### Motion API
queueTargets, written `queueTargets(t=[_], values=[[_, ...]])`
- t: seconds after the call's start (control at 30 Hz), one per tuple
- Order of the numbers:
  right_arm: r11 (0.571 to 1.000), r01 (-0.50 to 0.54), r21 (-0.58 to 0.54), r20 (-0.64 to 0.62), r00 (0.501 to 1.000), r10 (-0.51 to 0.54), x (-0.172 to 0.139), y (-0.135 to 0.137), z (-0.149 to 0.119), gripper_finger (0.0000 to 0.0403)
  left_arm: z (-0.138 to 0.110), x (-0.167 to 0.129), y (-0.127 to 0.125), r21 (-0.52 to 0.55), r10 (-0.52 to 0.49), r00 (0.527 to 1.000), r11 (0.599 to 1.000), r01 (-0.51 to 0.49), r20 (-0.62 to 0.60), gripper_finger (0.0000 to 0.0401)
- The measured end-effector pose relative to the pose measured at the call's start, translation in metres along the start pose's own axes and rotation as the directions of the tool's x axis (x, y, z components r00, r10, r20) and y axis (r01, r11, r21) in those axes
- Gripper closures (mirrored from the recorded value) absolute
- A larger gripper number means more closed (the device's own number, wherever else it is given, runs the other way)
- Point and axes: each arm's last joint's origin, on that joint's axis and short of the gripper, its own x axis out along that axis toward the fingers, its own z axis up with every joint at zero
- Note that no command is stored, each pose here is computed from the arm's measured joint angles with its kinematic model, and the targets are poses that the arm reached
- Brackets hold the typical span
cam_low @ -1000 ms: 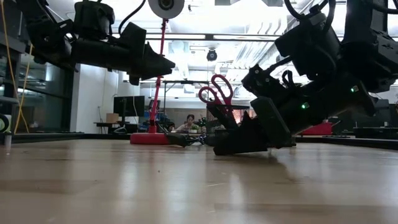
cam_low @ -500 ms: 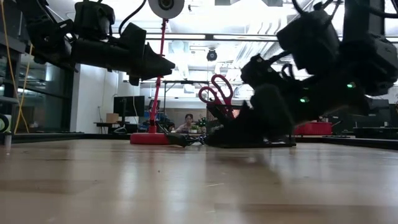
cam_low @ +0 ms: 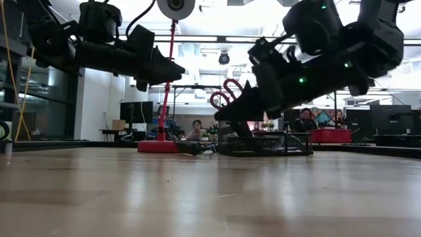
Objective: Pick and place office supplies into organizer
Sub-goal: Put the pink binder clip into the black desk organizer
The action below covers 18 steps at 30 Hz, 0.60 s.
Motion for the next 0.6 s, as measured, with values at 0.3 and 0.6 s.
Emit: queueTargets(t=[0.3, 0.6], values=[[0.99, 0.14, 0.005, -0.054, 0.989, -0.14, -0.007, -0.022, 0.017, 0.0367, -0.001, 0.0, 0.0, -0.019, 0.0, 1.0, 1.0, 0.0, -0.011, 0.0233], [0.946, 0.3, 0.123, -0.139, 0.949, -0.283, -0.01, -0.051, 0.023, 0.0361, -0.001, 0.0, 0.0, -0.021, -0.001, 1.0, 1.0, 0.001, -0.014, 0.0233]])
